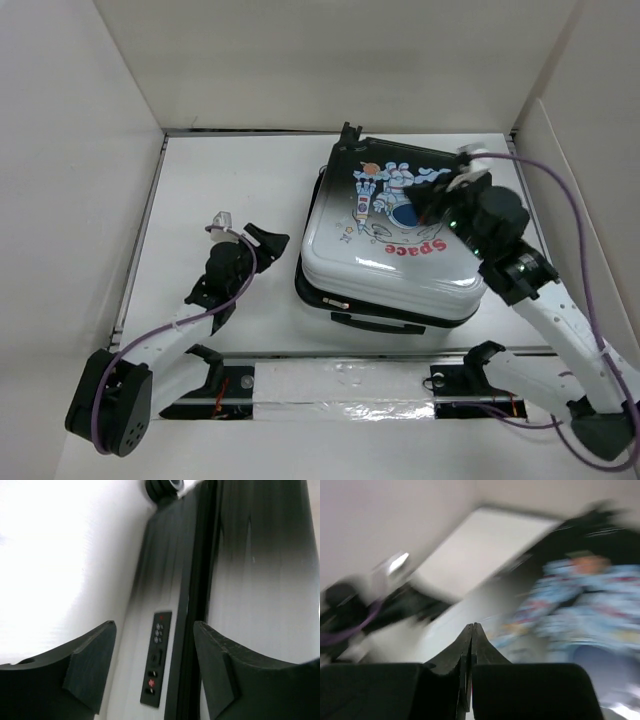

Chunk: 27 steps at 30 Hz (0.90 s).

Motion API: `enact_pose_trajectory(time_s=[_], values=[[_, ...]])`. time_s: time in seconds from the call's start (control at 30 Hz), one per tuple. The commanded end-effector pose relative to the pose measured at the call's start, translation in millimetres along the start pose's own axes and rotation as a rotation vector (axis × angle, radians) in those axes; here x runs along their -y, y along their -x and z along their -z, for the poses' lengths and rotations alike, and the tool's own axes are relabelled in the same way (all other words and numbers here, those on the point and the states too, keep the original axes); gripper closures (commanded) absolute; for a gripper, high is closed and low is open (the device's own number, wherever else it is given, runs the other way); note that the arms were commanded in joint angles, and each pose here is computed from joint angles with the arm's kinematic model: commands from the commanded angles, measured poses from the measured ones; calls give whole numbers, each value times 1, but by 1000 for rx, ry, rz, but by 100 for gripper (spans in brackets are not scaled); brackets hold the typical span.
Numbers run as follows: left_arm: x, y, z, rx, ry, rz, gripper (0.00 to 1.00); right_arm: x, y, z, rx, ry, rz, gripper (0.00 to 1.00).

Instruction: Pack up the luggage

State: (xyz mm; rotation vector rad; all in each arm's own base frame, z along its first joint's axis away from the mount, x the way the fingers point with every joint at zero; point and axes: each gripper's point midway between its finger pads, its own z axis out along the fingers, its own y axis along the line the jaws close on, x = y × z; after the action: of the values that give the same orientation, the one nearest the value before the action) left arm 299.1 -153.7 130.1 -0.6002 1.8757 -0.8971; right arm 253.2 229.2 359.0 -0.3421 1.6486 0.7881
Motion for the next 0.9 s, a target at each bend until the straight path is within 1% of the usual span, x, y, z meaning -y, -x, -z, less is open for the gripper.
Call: enact_pose_trajectory(time_s=[0.0, 0.03, 0.07, 0.1, 0.13, 0.2, 0.27, 0.3, 0.37, 0.4, 0.43, 0.47, 0.5, 0.57, 0.6, 0.63, 0.67, 0.7, 0.73, 0.8, 0.83, 0.87], values=[[20, -9, 10, -25, -97, -81, 40, 119, -2, 24, 13, -426, -57, 100], [18, -11, 12, -31, -99, -86, 41, 169, 9, 50, 86, -598, -103, 100], [17, -16, 14, -44, -106, -90, 42, 194, 10, 65, 123, -687, -124, 100], [16, -19, 16, -54, -109, -94, 43, 220, -7, 80, 126, -769, -148, 100], [13, -20, 19, -53, -109, -100, 43, 253, 2, 109, 205, -887, -164, 97], [9, -22, 22, -50, -108, -109, 44, 280, -5, 137, 269, -991, -212, 89], [3, -24, 26, -52, -104, -126, 44, 312, -26, 156, 269, -1051, -282, 86], [1, -26, 26, -58, -101, -132, 44, 321, -33, 159, 256, -1064, -308, 84], [-4, -32, 27, -78, -102, -142, 44, 332, -52, 154, 211, -1018, -383, 84], [-3, -38, 28, -105, -117, -141, 44, 339, -70, 147, 149, -991, -426, 83], [-6, -42, 28, -115, -122, -141, 44, 340, -74, 138, 132, -947, -426, 82], [-7, -46, 28, -130, -124, -135, 44, 333, -88, 123, 77, -872, -456, 81], [-7, -50, 29, -144, -134, -132, 45, 334, -106, 111, 13, -838, -487, 81], [-12, -55, 30, -153, -141, -123, 45, 323, -118, 86, -46, -723, -492, 80], [-13, -57, 31, -157, -144, -117, 45, 307, -126, 63, -97, -640, -483, 79], [-16, -59, 31, -159, -143, -117, 45, 301, -145, 50, -174, -602, -512, 79], [-17, -60, 31, -162, -141, -114, 45, 293, -149, 38, -210, -557, -505, 79], [-16, -62, 32, -171, -148, -114, 45, 285, -142, 22, -220, -515, -483, 80], [-17, -64, 31, -179, -150, -113, 46, 266, -151, 1, -271, -451, -470, 80], [-16, -69, 32, -201, -160, -112, 46, 248, -146, -24, -280, -382, -454, 80], [-15, -70, 32, -205, -165, -105, 46, 228, -131, -46, -271, -309, -420, 79], [-16, -71, 32, -210, -164, -103, 46, 222, -135, -59, -297, -276, -427, 79]])
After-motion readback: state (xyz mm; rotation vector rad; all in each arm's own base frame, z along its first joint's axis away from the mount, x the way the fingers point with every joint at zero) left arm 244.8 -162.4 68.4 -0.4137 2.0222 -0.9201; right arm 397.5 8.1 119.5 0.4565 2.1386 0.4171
